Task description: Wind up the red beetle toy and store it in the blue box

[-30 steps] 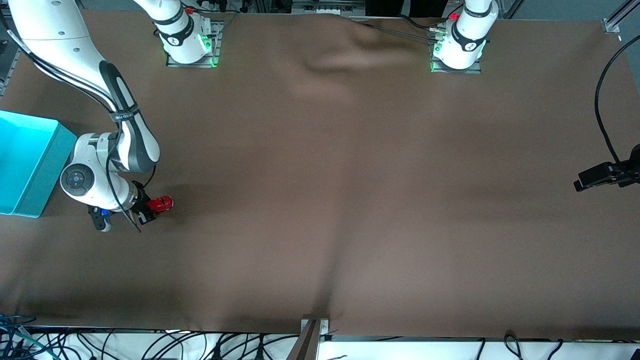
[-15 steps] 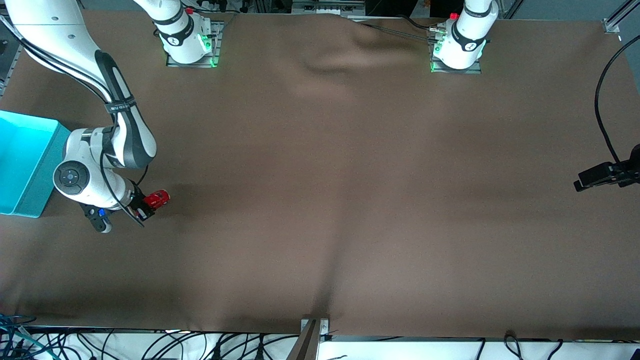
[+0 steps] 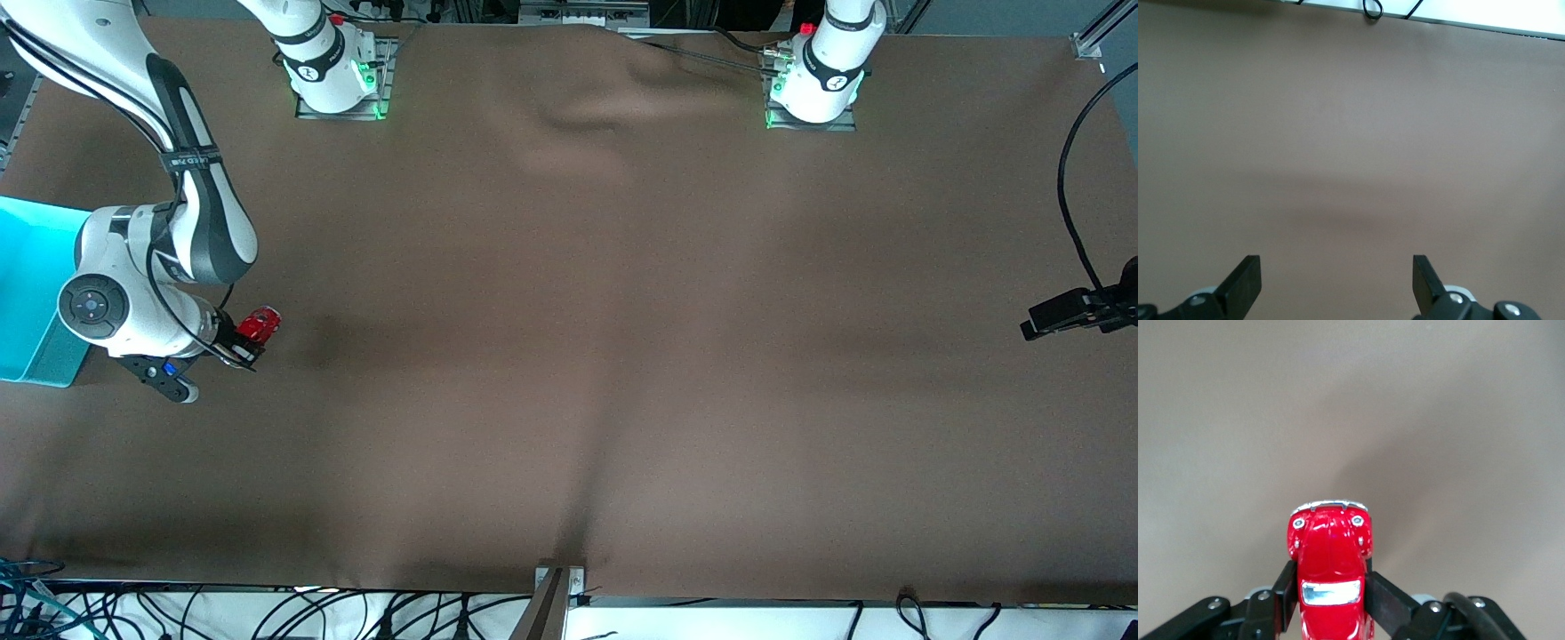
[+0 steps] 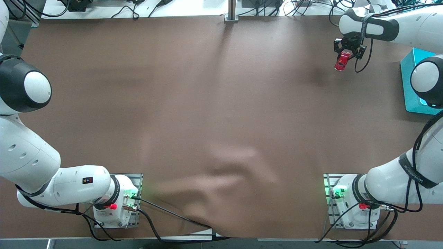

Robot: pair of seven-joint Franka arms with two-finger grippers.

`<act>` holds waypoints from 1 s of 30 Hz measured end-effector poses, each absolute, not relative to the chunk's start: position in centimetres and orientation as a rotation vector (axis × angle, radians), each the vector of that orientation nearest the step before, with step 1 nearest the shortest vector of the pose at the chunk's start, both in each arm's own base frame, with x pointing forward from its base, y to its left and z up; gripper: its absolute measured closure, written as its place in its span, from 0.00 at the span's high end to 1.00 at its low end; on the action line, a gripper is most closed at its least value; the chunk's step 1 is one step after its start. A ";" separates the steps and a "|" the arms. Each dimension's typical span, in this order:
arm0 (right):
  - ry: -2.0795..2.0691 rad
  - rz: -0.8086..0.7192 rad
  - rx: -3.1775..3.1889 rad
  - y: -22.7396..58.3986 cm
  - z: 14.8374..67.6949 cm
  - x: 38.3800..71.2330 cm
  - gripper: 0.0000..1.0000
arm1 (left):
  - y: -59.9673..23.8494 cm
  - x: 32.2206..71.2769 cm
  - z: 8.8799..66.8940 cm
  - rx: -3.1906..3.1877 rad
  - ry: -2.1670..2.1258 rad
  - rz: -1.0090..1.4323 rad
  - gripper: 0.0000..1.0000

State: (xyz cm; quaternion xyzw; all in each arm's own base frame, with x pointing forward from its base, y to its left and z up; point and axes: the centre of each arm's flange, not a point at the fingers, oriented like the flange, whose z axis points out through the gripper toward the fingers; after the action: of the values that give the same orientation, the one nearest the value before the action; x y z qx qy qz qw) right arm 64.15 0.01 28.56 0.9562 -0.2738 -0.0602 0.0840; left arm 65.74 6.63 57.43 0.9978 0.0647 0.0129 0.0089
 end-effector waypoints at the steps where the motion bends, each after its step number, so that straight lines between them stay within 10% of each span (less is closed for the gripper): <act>1: -0.782 -0.189 2.861 0.0 28.6 64.1 0.48 | 6.6 65.7 57.4 3.117 0.202 0.040 1.00; 30: -0.163 -0.329 2.954 -13.4 29.9 62.1 0.48 | 6.5 65.8 57.4 3.117 0.198 0.040 1.00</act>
State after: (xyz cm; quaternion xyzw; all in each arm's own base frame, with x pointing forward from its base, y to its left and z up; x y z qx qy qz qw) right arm 62.13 -13.40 29.89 0.9890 -0.0544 -0.1103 0.0822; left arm 65.76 6.48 57.44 0.9979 0.0634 0.0129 0.0091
